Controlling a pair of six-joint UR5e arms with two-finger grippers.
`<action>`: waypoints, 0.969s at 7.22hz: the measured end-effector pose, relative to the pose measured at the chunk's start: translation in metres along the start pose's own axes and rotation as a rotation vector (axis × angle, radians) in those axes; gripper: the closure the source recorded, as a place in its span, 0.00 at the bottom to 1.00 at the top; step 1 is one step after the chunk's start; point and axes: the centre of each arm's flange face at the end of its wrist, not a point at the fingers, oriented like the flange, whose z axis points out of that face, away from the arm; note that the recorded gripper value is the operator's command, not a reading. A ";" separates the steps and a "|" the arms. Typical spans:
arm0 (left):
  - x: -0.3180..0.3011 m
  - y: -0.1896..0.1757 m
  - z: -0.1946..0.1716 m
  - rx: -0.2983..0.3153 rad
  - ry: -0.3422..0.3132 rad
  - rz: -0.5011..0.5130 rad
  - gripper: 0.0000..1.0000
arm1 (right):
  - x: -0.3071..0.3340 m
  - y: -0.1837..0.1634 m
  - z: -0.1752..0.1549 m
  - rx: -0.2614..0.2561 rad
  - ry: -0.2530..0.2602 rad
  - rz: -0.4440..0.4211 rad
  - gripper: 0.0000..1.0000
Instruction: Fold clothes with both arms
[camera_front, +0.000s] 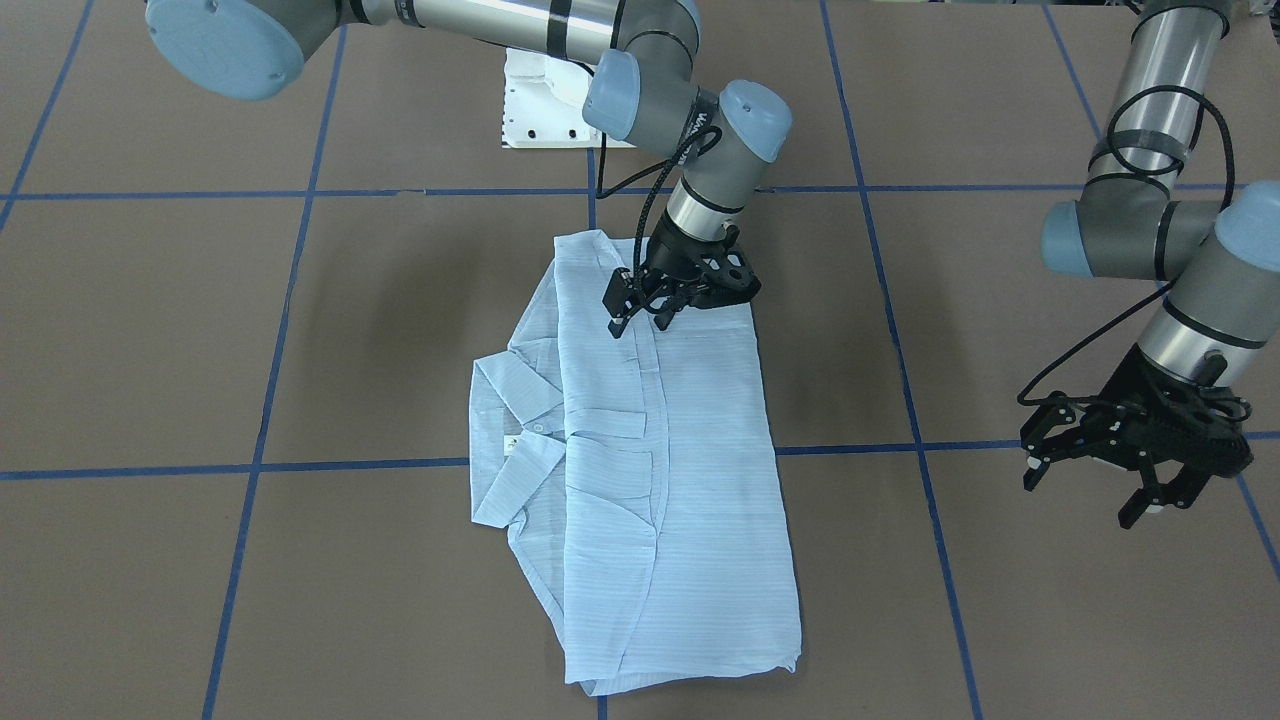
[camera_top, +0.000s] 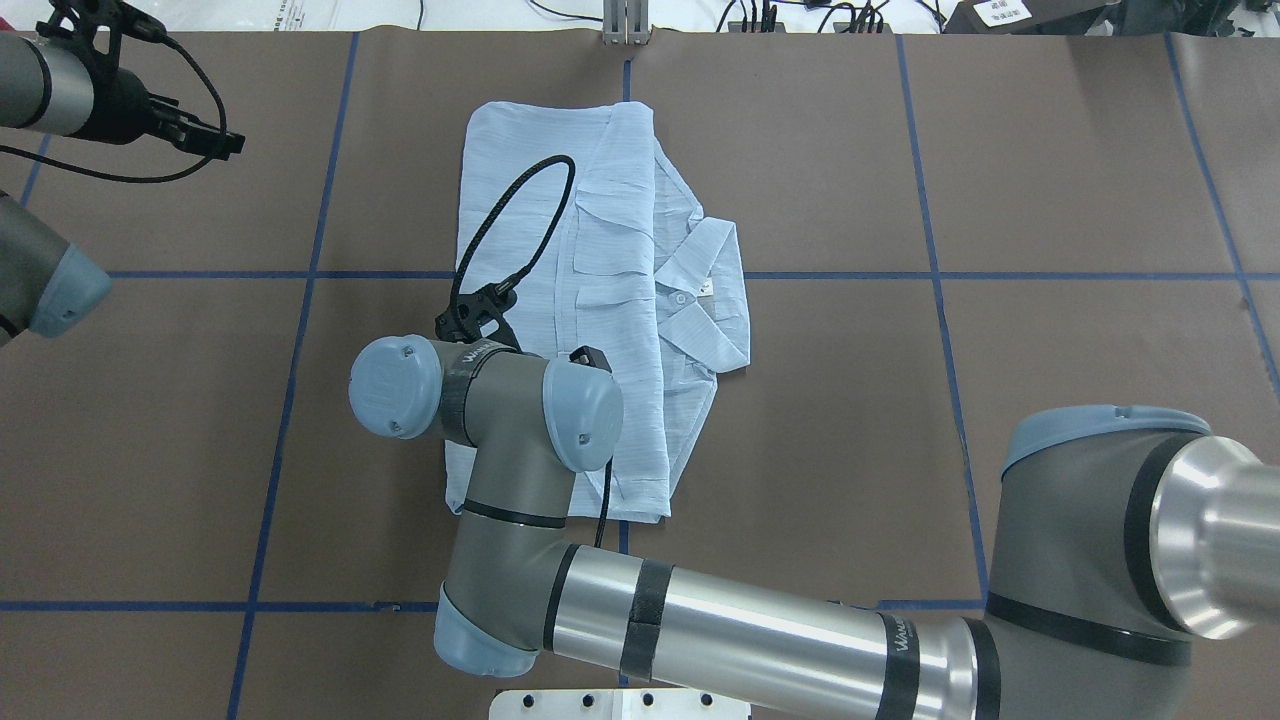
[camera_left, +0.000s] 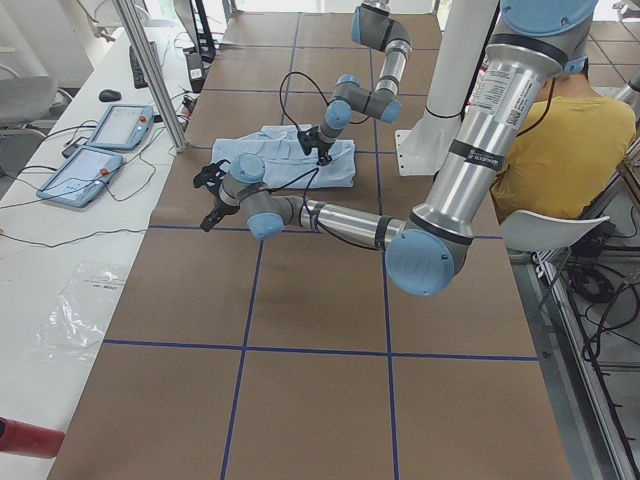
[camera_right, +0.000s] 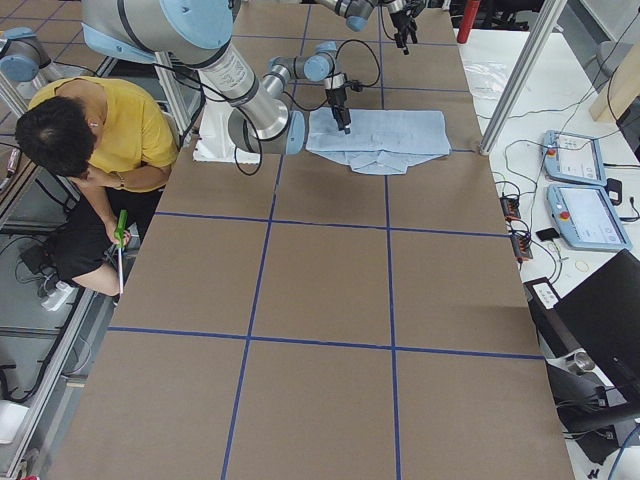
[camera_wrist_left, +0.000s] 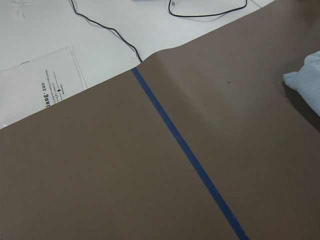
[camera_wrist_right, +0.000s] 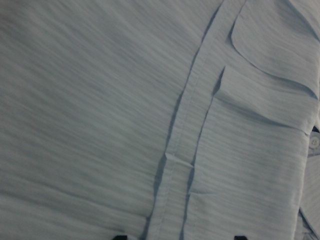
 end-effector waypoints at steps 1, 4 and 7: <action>0.000 0.000 0.000 0.000 0.000 0.000 0.00 | -0.003 0.002 -0.001 -0.001 -0.002 0.017 0.44; 0.000 0.001 0.000 -0.001 0.000 -0.001 0.00 | -0.005 0.004 0.003 -0.007 0.008 0.015 0.80; -0.001 0.002 0.000 -0.002 -0.001 -0.004 0.00 | -0.004 0.002 0.004 -0.008 0.012 -0.013 0.80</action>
